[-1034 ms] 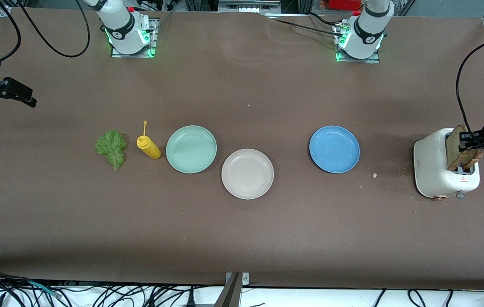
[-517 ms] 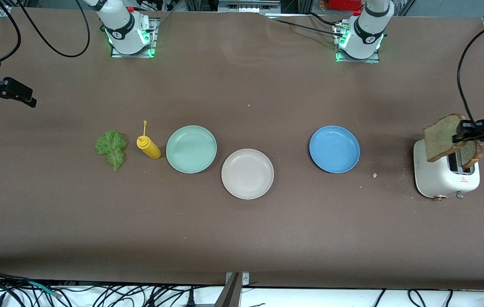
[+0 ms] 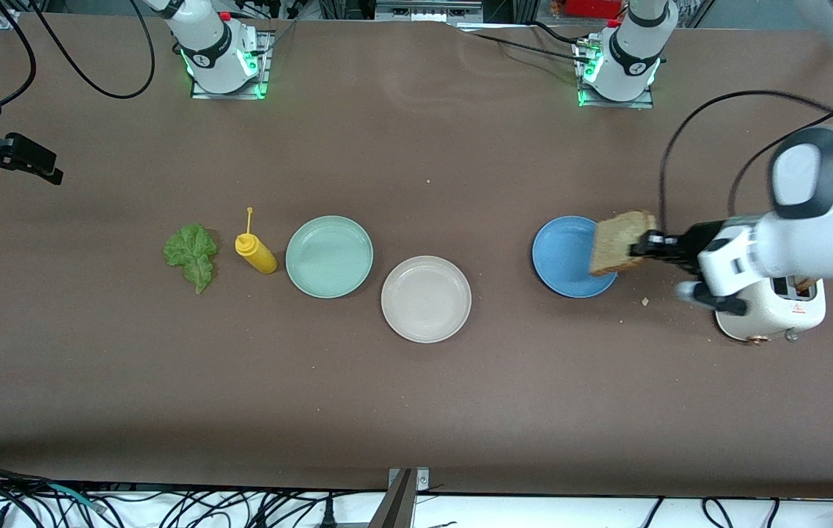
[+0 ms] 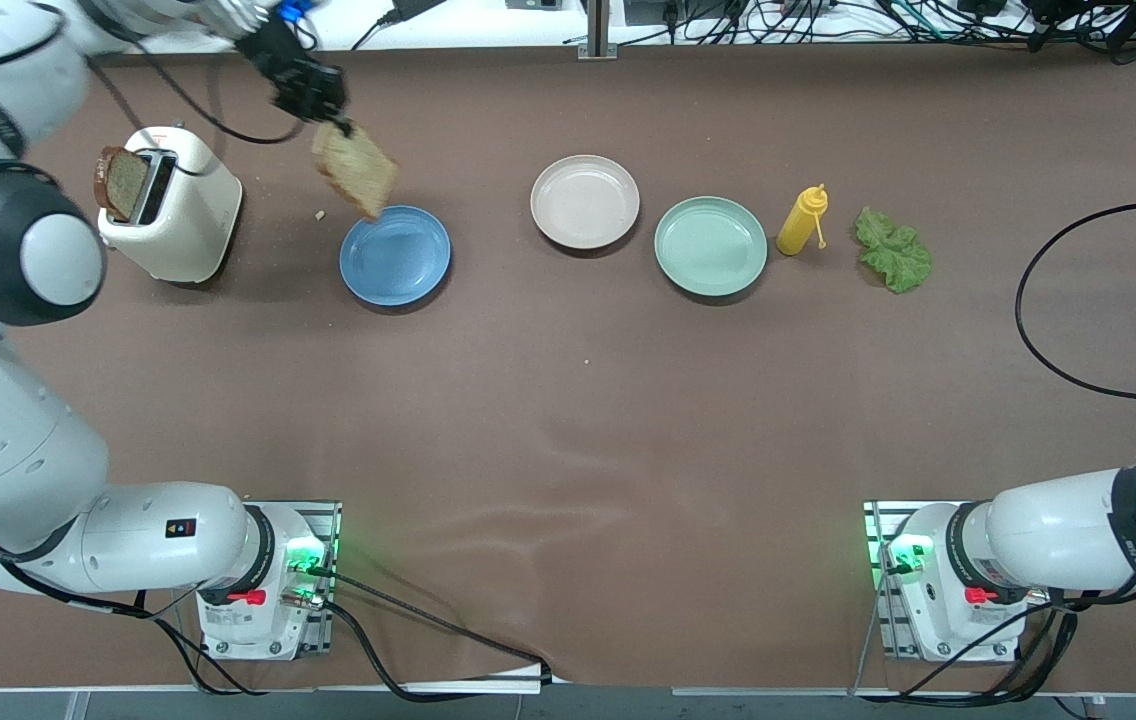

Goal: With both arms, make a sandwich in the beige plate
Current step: 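Lift the bread slice out and carry it to the beige plate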

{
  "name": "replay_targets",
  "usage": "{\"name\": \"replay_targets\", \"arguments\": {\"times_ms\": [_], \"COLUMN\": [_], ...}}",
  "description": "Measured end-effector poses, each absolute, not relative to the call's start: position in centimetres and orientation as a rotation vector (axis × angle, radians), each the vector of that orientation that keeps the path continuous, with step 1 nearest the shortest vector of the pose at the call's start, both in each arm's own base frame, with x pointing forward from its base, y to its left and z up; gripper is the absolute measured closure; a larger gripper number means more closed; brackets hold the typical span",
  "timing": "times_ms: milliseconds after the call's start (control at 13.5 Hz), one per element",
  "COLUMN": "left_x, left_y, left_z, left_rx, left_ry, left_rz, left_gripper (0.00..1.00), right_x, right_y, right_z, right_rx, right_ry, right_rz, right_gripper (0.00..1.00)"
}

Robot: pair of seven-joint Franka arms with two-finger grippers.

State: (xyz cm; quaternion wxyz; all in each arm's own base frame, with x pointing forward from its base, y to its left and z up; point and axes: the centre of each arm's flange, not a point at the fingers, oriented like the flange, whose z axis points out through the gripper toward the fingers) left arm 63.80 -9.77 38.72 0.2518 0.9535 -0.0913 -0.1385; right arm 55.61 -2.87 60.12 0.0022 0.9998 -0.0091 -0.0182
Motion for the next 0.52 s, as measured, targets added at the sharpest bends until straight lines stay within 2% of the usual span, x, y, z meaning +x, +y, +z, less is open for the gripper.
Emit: {"name": "replay_targets", "arguments": {"times_ms": [517], "left_x": [66.3], "left_y": [-23.0], "left_z": [32.5], "left_rx": [2.403], "left_ry": [-0.131], "left_rz": [-0.401], "left_gripper": [0.9], "right_x": [55.6], "right_y": [-2.9], "right_z": [60.1], "right_rx": [3.137], "right_ry": [-0.029], "right_rz": [-0.057], "right_gripper": [0.0]}}
